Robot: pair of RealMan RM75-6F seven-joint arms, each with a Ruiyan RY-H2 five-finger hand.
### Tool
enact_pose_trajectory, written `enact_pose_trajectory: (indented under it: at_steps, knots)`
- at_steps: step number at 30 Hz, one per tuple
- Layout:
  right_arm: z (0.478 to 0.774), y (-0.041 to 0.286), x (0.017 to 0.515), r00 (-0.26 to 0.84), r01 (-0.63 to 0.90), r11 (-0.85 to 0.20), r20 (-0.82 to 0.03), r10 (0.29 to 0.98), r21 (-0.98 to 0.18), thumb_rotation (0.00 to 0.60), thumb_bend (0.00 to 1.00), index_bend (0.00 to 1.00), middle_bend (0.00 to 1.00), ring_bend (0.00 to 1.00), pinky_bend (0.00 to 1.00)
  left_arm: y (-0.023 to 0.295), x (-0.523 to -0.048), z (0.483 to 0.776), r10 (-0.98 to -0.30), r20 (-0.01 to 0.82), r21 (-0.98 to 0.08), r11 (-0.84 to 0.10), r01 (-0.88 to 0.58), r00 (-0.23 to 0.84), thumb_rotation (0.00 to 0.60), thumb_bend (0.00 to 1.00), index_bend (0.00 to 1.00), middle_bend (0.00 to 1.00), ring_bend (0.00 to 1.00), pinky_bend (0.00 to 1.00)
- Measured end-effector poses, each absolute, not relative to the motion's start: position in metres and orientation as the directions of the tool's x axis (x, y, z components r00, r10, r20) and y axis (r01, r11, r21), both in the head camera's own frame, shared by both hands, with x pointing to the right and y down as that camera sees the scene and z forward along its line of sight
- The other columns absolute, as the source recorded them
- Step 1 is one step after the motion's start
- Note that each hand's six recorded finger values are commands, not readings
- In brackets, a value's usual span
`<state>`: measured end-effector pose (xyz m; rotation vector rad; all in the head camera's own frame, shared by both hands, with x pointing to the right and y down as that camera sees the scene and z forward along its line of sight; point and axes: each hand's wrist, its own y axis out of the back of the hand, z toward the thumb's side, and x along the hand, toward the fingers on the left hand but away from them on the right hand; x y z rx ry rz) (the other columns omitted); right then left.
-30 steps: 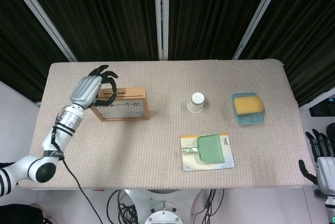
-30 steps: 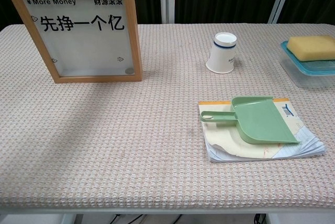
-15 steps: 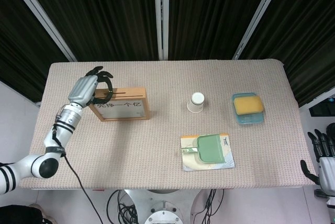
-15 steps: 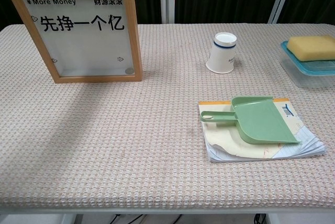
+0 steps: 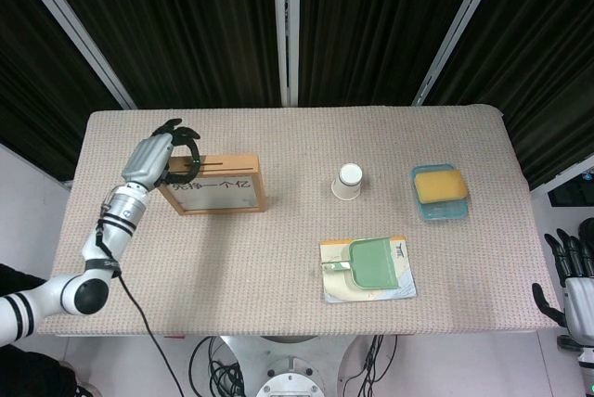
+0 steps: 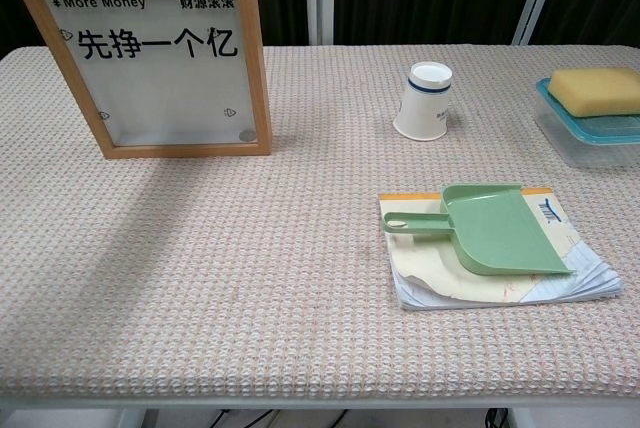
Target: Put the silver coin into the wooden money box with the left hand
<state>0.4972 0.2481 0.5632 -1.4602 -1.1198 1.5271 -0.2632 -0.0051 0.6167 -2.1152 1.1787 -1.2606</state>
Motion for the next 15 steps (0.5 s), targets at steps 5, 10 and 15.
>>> enact_pose_trajectory:
  at_steps: [5,10,15]
  knots:
    - [0.5633,0.2472,0.4966,-0.082,0.059,-0.352,-0.356,0.931,-0.934,0.6,0.34,0.0,0.0,0.0,0.0,-0.004,-0.264,0.6175,-0.826,0.517,-0.692,-0.558,-0.458,0.225,0.6,0.41,0.62,0.25,0.04,0.1]
    - [0.5652,0.2477,0.4969,-0.083,0.061,-0.357,-0.362,0.929,-0.932,0.6,0.34,0.0,0.0,0.0,0.0,-0.0027,-0.2663,0.6188,-0.824,0.522,-0.692,-0.56,-0.455,0.219,0.6,0.41,0.55,0.25,0.04,0.1]
    - [0.5662,0.2488,0.4988,-0.09,0.061,-0.359,-0.364,0.927,-0.931,0.6,0.34,0.0,0.0,0.0,0.0,-0.0016,-0.2678,0.6196,-0.822,0.524,-0.691,-0.563,-0.452,0.223,0.6,0.41,0.29,0.24,0.04,0.1]
